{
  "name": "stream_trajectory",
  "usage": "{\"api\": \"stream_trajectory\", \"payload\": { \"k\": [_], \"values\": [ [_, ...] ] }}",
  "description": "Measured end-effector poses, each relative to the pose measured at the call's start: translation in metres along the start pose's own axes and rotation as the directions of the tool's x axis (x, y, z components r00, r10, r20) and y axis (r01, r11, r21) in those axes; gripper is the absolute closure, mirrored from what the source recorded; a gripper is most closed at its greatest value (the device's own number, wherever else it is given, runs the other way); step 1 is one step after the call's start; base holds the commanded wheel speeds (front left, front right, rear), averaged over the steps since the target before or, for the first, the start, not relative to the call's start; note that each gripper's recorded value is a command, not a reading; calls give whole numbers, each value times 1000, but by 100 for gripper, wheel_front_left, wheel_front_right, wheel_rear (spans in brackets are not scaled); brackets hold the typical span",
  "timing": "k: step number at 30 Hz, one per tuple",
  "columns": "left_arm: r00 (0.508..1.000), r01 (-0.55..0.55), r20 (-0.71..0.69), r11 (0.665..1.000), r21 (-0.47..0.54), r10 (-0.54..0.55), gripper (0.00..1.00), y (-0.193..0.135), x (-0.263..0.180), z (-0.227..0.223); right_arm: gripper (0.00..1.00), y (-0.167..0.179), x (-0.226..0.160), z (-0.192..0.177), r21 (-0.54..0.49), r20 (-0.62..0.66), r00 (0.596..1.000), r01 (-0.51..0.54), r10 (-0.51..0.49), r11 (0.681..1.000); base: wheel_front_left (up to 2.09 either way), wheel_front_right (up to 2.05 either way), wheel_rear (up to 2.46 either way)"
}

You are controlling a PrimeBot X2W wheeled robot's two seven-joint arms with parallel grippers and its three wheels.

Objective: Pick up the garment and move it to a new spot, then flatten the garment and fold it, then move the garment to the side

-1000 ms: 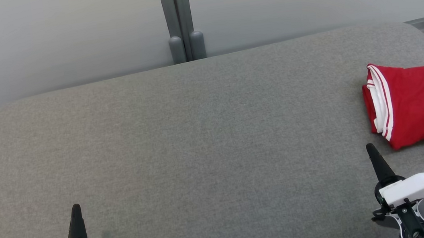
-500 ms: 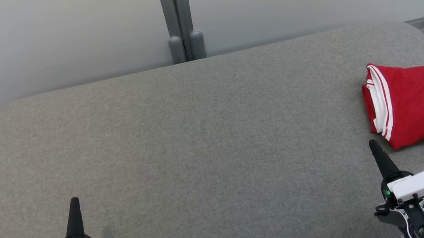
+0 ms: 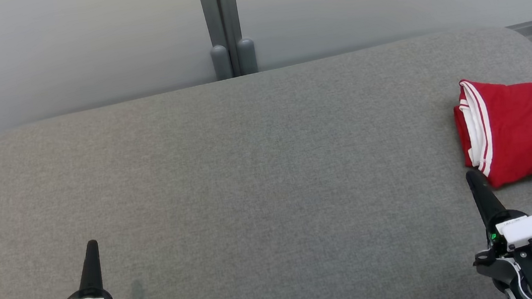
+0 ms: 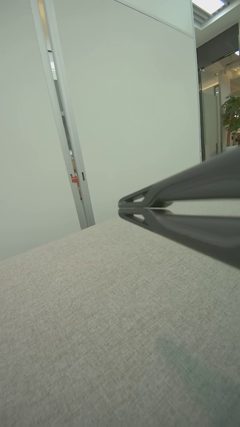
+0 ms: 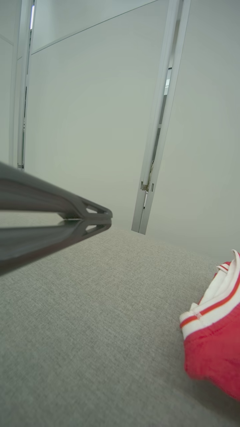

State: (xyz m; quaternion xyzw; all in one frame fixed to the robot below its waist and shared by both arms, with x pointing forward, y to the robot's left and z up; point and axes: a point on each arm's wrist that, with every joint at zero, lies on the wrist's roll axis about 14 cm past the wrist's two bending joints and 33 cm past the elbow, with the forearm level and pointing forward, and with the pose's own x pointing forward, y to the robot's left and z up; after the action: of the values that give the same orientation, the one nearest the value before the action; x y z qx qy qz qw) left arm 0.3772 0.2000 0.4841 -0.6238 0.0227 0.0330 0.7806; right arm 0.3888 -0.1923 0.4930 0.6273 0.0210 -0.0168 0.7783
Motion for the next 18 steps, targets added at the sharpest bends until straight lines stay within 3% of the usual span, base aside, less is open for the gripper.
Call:
{"api": "stream_trajectory", "payload": {
  "k": [18],
  "values": [
    [999, 33, -7, 991, -131, -34, 100, -10, 4, 1, 100, 7, 0, 5, 126, 5, 1000, -29, 28, 992, 0, 0, 0]
  ]
}}
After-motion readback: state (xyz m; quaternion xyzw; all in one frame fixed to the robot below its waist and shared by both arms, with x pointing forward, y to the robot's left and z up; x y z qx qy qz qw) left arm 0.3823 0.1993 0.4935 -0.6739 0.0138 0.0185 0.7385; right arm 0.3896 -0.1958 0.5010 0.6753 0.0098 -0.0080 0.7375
